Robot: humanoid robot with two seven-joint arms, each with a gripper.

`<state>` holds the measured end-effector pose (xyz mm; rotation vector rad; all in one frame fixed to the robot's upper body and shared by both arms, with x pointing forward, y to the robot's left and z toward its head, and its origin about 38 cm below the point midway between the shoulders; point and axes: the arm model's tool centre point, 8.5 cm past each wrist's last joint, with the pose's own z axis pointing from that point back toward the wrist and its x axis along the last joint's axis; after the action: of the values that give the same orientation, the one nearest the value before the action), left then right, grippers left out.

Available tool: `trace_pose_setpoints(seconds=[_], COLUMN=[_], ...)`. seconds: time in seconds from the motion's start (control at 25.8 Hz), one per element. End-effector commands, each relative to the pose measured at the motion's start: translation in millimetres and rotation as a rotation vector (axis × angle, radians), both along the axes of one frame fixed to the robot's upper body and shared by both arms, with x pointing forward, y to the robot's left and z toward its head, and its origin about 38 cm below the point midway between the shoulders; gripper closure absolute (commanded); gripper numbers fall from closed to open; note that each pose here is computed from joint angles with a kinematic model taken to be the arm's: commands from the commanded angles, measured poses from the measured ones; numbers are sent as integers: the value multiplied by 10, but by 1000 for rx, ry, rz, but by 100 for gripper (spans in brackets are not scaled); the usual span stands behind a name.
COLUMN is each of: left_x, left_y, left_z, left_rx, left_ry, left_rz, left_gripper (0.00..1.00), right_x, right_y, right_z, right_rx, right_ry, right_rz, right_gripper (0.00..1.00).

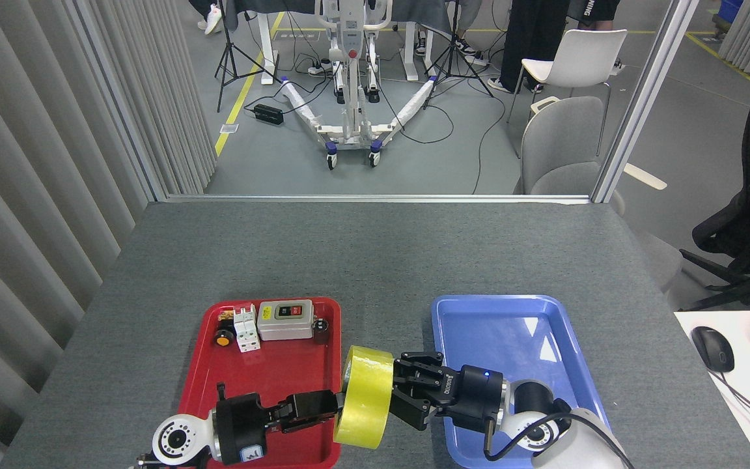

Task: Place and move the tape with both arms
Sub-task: 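Grasp the tape roll with the right gripper and release the left gripper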

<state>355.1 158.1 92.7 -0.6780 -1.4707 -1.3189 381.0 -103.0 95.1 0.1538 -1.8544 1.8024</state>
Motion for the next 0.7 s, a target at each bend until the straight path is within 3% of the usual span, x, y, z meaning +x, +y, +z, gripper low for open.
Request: trace_pose_setpoints(seconds=[0.0,0.47,0.5,0.54,0.58,0.62,0.66], left_x=[6,15,16,15,20,21,16], left_y=[17,18,18,23,28,27,32], left_z=[-17,-33,-38,-42,-38,-30,-35], left_rx=[3,18,24,31,32,23,23], left_ry=[4,6,6,5,4,3,5], left_rz=[3,9,10,9,10,11,11], left_gripper=[100,100,79,66,43,0,0], right_x=[-6,-7,-7,-7,-7,-7,-6], right_y=[27,33,33,33,33,33,31], right_z=[-1,0,0,0,0,0,-4], right_rx=[1,3,3,3,3,3,2], right_ry=[2,2,2,2,2,2,4], right_rz=[4,4,4,4,4,4,4], right_gripper=[66,70,70,70,70,70,70])
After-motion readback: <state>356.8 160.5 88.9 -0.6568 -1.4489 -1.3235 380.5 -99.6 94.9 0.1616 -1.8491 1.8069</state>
